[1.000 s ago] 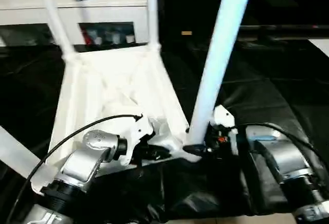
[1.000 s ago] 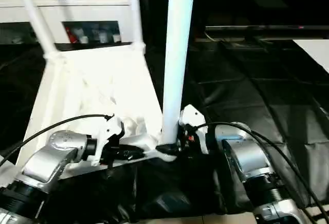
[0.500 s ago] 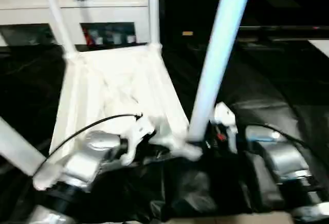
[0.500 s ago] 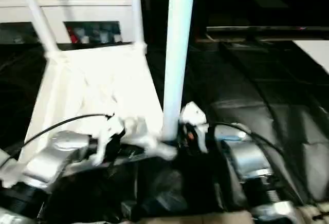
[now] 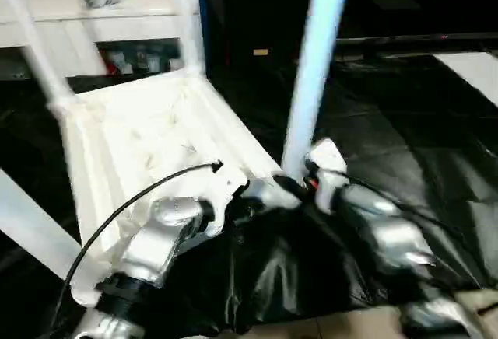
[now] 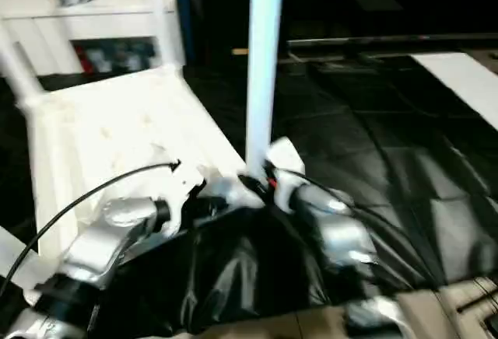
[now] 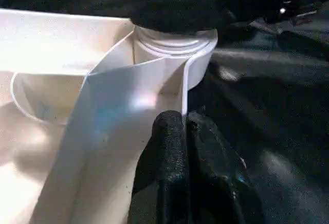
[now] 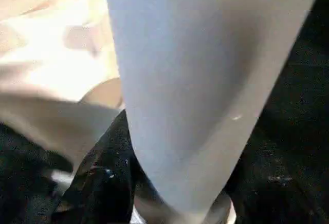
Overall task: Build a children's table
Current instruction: Rotate leg to tighten
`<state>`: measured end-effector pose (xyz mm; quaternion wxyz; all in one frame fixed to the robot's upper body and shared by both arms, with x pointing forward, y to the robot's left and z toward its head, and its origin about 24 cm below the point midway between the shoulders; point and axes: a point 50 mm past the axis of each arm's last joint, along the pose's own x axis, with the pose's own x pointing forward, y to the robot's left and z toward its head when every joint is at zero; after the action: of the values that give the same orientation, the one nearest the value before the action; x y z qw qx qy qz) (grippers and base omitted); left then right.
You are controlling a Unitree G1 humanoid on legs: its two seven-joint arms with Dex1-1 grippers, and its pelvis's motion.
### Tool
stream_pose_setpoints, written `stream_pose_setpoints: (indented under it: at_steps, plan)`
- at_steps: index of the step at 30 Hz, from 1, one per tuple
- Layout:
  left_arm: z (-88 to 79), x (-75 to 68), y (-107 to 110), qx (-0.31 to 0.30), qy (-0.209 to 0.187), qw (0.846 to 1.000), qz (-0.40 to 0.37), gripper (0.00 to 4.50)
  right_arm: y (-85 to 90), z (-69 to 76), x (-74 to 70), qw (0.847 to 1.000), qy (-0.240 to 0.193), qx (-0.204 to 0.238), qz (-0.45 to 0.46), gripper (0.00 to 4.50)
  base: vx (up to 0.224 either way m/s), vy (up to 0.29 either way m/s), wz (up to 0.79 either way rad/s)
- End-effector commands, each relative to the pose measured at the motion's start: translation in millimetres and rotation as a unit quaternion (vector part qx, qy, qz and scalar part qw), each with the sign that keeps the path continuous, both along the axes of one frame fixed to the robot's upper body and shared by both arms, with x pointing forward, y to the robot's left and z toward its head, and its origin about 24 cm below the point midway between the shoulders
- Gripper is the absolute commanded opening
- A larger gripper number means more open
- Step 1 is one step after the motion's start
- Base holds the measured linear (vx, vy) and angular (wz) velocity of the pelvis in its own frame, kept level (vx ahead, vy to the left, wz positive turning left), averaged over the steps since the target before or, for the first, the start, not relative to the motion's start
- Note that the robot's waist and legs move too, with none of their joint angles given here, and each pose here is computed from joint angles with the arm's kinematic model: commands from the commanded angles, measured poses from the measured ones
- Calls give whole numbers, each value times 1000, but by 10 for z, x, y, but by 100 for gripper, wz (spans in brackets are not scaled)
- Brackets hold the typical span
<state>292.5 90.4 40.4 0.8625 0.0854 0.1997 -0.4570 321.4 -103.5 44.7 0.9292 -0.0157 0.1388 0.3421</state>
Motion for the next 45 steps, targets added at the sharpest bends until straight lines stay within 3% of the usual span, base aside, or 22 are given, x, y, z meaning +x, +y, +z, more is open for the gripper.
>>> stream_pose_setpoints:
  at_steps: [1, 12, 19, 26, 30, 39, 44, 45]
  plan:
    - [283, 7, -394, -60, -60, 994, -72, 0, 530, -117, -178, 991, 57, 64, 99, 272, 0, 0, 0]
    - [297, -37, -179, -63, -52, 991, -106, 0, 249, -59, -230, 984, 53, 52, 163, 368, 0, 0, 0]
    - [285, -121, 35, -53, -31, 986, -157, 0, -49, -35, -380, 957, 56, -13, 283, 368, 0, 0, 0]
    - [270, -185, 157, -43, -12, 981, -188, 0, -183, -50, -480, 935, 72, -46, 345, 368, 0, 0, 0]
    - [262, -230, 248, -34, 6, 977, -210, 0, -198, -65, -527, 923, 82, -52, 372, 331, 0, 0, 0]
    - [264, -238, 279, -30, 11, 976, -217, 0, -118, -107, -590, 916, 84, -44, 390, 263, 0, 0, 0]
    - [267, -187, 214, -32, -6, 980, -196, 0, -68, -149, -579, 929, 76, -38, 361, 225, 0, 0, 0]
    - [273, -152, 172, -35, -15, 983, -180, 0, -36, -170, -542, 940, 68, -38, 333, 220, 0, 0, 0]
